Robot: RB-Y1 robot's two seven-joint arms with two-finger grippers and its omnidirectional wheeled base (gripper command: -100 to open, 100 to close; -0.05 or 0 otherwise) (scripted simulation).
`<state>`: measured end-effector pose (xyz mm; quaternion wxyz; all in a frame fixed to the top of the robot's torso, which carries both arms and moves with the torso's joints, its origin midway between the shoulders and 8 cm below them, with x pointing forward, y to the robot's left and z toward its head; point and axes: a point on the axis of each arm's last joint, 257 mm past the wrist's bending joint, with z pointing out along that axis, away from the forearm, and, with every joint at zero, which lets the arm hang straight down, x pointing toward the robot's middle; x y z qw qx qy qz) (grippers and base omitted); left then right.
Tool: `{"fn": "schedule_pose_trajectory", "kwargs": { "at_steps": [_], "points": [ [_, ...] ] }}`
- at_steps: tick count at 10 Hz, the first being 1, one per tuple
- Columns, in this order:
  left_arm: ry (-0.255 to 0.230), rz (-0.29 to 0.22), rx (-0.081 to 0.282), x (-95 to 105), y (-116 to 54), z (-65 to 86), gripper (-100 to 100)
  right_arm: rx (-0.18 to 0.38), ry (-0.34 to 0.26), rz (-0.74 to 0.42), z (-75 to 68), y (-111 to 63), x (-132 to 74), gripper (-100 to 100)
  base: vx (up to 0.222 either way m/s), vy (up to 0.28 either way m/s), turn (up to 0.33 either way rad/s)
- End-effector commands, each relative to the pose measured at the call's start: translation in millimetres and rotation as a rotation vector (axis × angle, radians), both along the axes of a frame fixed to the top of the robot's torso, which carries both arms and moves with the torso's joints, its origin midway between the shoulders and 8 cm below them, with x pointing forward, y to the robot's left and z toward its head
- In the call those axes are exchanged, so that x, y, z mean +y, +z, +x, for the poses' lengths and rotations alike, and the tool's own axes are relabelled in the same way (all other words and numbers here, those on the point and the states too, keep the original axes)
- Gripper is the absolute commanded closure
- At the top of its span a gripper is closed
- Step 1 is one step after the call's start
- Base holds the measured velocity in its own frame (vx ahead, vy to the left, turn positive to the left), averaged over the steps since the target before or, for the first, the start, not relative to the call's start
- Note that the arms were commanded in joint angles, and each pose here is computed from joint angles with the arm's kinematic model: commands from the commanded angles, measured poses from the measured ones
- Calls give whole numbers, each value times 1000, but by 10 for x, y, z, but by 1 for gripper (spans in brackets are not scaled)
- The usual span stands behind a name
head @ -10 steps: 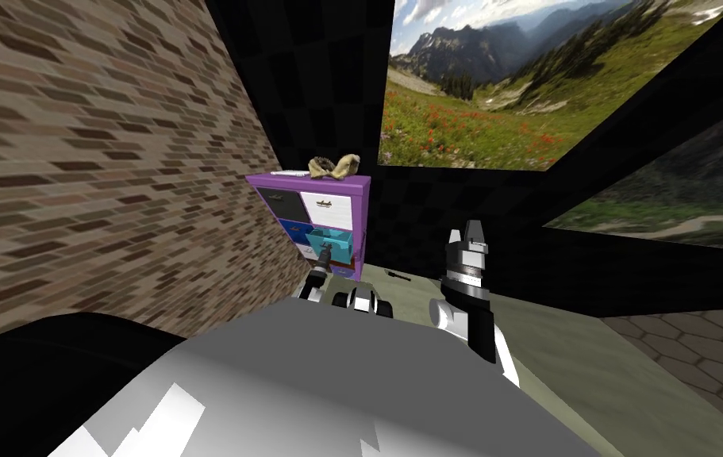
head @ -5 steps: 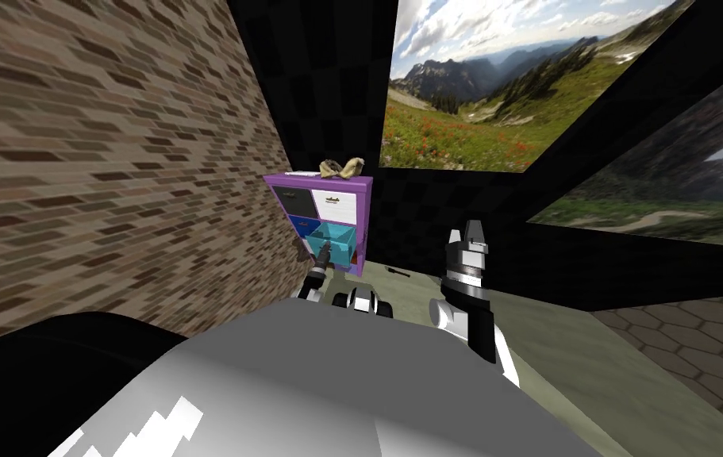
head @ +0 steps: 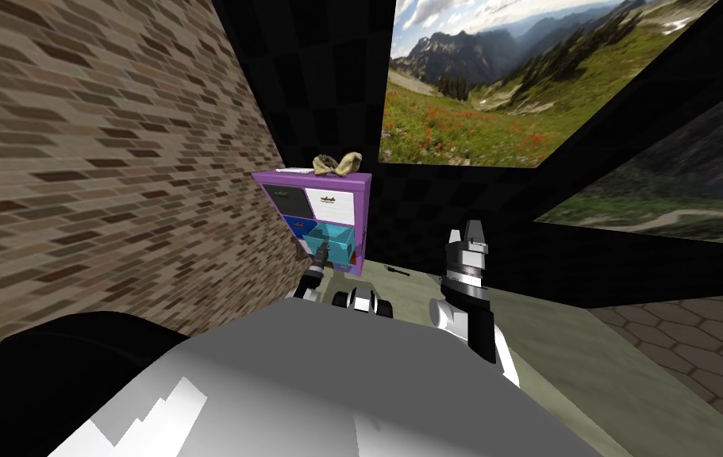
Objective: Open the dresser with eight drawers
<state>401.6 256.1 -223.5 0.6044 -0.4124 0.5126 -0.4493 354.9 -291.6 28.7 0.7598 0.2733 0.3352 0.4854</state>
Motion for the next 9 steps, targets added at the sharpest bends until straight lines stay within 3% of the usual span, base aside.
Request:
{"fn": "schedule_pose_trajectory", "kwargs": {
  "at_steps": [1, 2, 3, 4, 9],
  "points": [
    [5, 1, -1, 1, 161, -32, -100, 0, 0, 0, 0, 0, 0, 0, -1, 2, -16],
    [6, 2, 0, 4, 217, -49, -100, 0, 0, 0, 0, 0, 0, 0, 2, -2, -27],
    [7, 0, 16, -3, 120, -49, -100, 0, 0, 0, 0, 0, 0, 0, 5, 1, -5],
    [7, -1, 22, -1, 110, -51, 0, 0, 0, 0, 0, 0, 0, 0, 0, 0, 0],
    [9, -2, 33, 9, 65, -60, 0, 0, 0, 0, 0, 0, 0, 0, 0, 0, 0]
  ]
}}
